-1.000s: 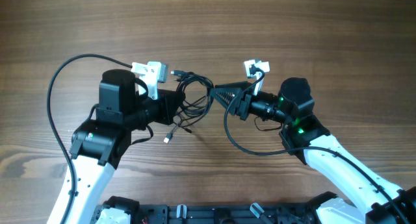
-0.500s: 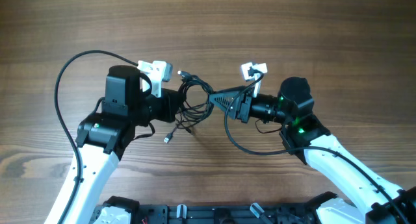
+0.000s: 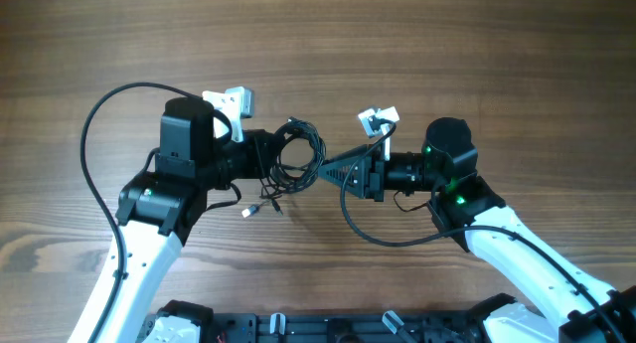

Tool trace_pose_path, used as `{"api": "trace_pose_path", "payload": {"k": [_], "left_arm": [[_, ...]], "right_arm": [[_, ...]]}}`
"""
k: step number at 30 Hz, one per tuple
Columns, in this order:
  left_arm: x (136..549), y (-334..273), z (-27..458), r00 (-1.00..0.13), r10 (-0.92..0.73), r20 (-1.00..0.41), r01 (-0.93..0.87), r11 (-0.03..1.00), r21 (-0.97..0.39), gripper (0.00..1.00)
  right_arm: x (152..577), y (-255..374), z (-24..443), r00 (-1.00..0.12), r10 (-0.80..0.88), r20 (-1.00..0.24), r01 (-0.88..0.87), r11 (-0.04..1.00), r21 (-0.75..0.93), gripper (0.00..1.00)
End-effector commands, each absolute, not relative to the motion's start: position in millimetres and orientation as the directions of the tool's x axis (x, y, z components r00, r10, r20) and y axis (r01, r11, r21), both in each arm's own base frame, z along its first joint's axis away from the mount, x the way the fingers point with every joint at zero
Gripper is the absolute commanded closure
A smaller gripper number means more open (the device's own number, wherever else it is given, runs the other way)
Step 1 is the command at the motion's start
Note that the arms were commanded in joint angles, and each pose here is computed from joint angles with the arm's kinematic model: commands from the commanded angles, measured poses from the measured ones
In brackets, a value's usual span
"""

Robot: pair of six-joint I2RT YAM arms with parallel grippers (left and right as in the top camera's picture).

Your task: Untangle cables

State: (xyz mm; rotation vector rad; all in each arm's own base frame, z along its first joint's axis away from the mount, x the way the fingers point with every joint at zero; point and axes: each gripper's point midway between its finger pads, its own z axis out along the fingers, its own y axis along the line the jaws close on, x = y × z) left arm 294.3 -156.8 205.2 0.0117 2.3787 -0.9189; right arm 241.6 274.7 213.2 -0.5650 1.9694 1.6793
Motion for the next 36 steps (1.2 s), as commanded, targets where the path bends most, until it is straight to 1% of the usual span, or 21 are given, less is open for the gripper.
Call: {"api": "trace_pose_path", "payload": {"k": [1, 3, 4, 7, 9, 10, 12, 13, 15, 16, 22, 23, 25, 27, 28, 29, 30, 31, 33, 35, 36], "left_arm": [[295.9, -158.7, 209.5, -0.835, -0.223, -0.503, 0.188, 0.743, -0.642, 0.96], [293.2, -162.4, 211.2, -0.842, -0.215, -0.495, 0.201, 0.727, -0.656, 0.96], [291.9, -163.6, 211.5, -0.845, -0.211, -0.491, 0.204, 0.721, -0.662, 0.96], [290.9, -163.6, 210.6, -0.848, -0.210, -0.487, 0.202, 0.722, -0.662, 0.96], [292.0, -162.2, 210.5, -0.844, -0.211, -0.493, 0.202, 0.727, -0.656, 0.96], [292.7, -161.2, 210.8, -0.841, -0.213, -0.497, 0.200, 0.732, -0.652, 0.96], [292.8, -160.0, 212.6, -0.837, -0.217, -0.503, 0.201, 0.733, -0.650, 0.96], [293.3, -157.9, 214.1, -0.833, -0.223, -0.507, 0.199, 0.733, -0.650, 0.96], [295.1, -152.0, 217.4, -0.823, -0.237, -0.517, 0.195, 0.736, -0.648, 0.96], [296.0, -148.9, 219.1, -0.817, -0.246, -0.521, 0.191, 0.737, -0.648, 0.96], [298.1, -142.4, 222.1, -0.807, -0.265, -0.528, 0.181, 0.740, -0.648, 0.96], [298.0, -142.3, 222.0, -0.807, -0.265, -0.528, 0.181, 0.740, -0.648, 0.96], [298.0, -142.4, 222.1, -0.807, -0.265, -0.528, 0.181, 0.739, -0.648, 0.96], [297.9, -142.7, 222.3, -0.807, -0.265, -0.527, 0.182, 0.738, -0.650, 0.96], [297.0, -144.1, 223.0, -0.810, -0.262, -0.525, 0.187, 0.732, -0.655, 0.96], [295.9, -146.1, 224.1, -0.813, -0.258, -0.523, 0.196, 0.724, -0.661, 0.96], [294.2, -148.5, 225.3, -0.817, -0.252, -0.519, 0.205, 0.713, -0.670, 0.96], [291.9, -151.4, 226.7, -0.823, -0.245, -0.513, 0.216, 0.700, -0.681, 0.96], [288.9, -155.3, 228.8, -0.830, -0.235, -0.507, 0.231, 0.681, -0.694, 0.96], [285.7, -158.9, 230.7, -0.832, -0.213, -0.512, 0.259, 0.666, -0.699, 0.96], [281.9, -163.2, 233.2, -0.830, -0.177, -0.529, 0.305, 0.650, -0.696, 0.96]], "right_arm": [[247.3, 275.2, 208.4, -0.772, 0.008, -0.636, -0.622, 0.193, 0.759, 0.81], [256.5, 273.4, 206.1, -0.769, 0.042, -0.638, -0.613, 0.236, 0.754, 0.88], [261.7, 272.1, 204.8, -0.767, 0.061, -0.639, -0.606, 0.261, 0.751, 0.95], [272.1, 268.2, 198.3, -0.769, 0.096, -0.632, -0.576, 0.322, 0.751, 0.95], [288.2, 255.4, 172.8, -0.805, 0.158, -0.572, -0.453, 0.458, 0.765, 0.95], [297.0, 243.1, 152.9, -0.825, 0.208, -0.525, -0.345, 0.550, 0.761, 0.95], [305.0, 223.2, 128.2, -0.836, 0.274, -0.476, -0.203, 0.651, 0.731, 0.96], [307.0, 214.4, 119.5, -0.838, 0.303, -0.454, -0.144, 0.680, 0.719, 0.95], [309.8, 195.8, 104.6, -0.838, 0.369, -0.402, -0.022, 0.713, 0.701, 0.96], [310.4, 191.1, 102.1, -0.838, 0.379, -0.392, -0.003, 0.717, 0.697, 0.96], [312.8, 187.5, 103.1, -0.835, 0.383, -0.395, -0.003, 0.714, 0.700, 0.95], [312.1, 190.2, 105.1, -0.839, 0.377, -0.393, -0.015, 0.705, 0.709, 0.93], [308.2, 201.1, 113.7, -0.856, 0.348, -0.384, -0.064, 0.664, 0.745, 0.76], [302.1, 215.2, 126.2, -0.865, 0.271, -0.423, -0.179, 0.621, 0.763, 0.66], [298.2, 221.7, 131.8, -0.863, 0.229, -0.450, -0.239, 0.600, 0.764, 0.63], [293.2, 228.6, 137.4, -0.862, 0.190, -0.471, -0.293, 0.571, 0.767, 0.55], [289.7, 233.4, 141.4, -0.859, 0.167, -0.483, -0.326, 0.550, 0.769, 0.51], [288.5, 236.6, 144.6, -0.856, 0.160, -0.491, -0.342, 0.537, 0.771, 0.43], [289.2, 240.2, 150.2, -0.844, 0.158, -0.512, -0.368, 0.523, 0.769, 0.36], [288.2, 246.4, 163.5, -0.825, 0.148, -0.545, -0.424, 0.475, 0.771, 0.28], [287.3, 249.4, 171.0, -0.813, 0.142, -0.564, -0.455, 0.448, 0.769, 0.26]]}}
